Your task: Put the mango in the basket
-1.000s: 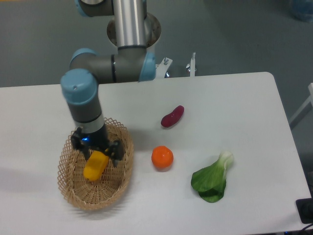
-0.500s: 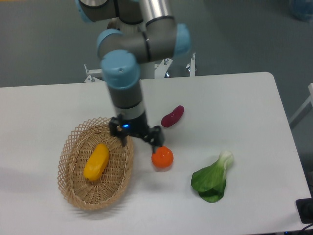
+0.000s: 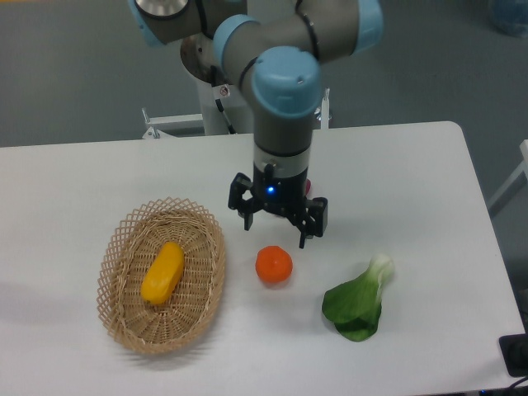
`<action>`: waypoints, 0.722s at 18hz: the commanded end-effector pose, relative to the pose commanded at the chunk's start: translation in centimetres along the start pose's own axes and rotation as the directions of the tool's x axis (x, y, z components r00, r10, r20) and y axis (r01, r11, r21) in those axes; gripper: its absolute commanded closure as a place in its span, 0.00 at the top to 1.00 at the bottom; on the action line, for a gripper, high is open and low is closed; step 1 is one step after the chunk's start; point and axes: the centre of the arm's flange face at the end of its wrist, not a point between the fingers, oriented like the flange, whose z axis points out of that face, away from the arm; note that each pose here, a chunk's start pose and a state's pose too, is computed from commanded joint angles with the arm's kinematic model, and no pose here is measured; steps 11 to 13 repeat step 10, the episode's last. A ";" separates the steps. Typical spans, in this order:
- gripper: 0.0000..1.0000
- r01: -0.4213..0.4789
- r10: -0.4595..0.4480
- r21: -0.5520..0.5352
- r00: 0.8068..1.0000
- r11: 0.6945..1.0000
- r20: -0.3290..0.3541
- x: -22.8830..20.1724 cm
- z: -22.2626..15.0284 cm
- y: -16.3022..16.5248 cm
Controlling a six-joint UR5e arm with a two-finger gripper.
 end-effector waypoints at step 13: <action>1.00 0.011 -0.011 0.008 1.000 1.000 0.003 -0.1 -0.2 -0.1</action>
